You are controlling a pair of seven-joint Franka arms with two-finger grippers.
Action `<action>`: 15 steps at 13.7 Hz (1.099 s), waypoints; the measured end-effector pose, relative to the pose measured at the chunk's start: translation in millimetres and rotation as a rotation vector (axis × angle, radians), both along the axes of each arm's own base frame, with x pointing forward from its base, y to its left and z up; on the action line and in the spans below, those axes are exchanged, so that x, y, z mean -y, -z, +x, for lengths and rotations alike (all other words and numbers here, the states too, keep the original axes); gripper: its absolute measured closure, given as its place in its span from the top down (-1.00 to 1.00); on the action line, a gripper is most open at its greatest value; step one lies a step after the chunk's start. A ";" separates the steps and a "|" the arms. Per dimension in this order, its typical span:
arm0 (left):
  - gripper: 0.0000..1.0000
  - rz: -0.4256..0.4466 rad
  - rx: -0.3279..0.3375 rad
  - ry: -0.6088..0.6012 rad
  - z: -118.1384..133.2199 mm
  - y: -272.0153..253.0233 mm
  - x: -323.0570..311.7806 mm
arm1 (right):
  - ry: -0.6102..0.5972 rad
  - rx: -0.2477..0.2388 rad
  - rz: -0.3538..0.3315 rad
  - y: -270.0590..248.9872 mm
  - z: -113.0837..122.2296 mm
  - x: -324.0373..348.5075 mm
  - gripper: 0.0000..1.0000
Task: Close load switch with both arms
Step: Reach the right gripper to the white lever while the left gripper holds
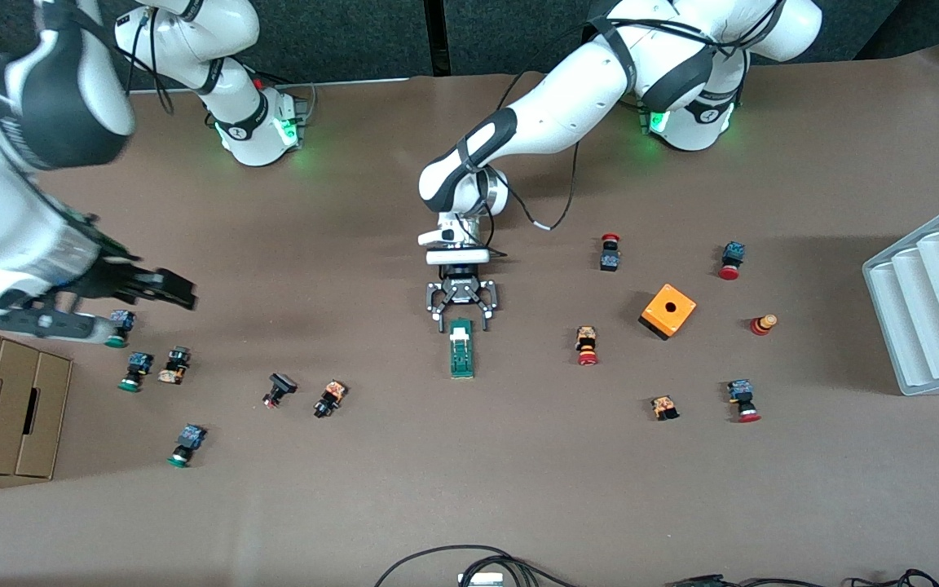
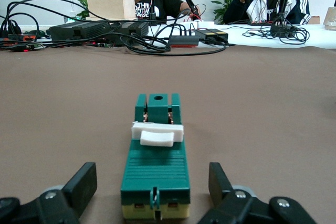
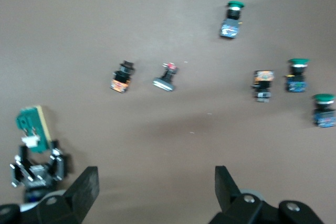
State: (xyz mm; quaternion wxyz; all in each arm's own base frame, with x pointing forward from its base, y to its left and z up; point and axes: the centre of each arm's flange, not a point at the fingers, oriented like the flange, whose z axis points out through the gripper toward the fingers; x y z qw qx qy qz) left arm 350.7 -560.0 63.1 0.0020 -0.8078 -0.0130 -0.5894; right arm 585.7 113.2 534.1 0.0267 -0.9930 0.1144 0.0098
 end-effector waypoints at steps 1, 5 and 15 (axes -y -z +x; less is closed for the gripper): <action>0.89 -0.005 -0.001 -0.001 -1.0 -1.8 2.4 | 0.067 0.005 0.007 10.3 2.6 -26.8 0.97; 0.80 -0.003 -0.005 -0.007 -0.3 -4.3 4.5 | 0.339 0.009 0.061 54.4 6.1 -131.2 0.97; 0.18 0.005 -0.006 -0.004 -0.7 -4.2 4.6 | 0.973 -0.047 0.175 197.4 1.8 -316.8 0.94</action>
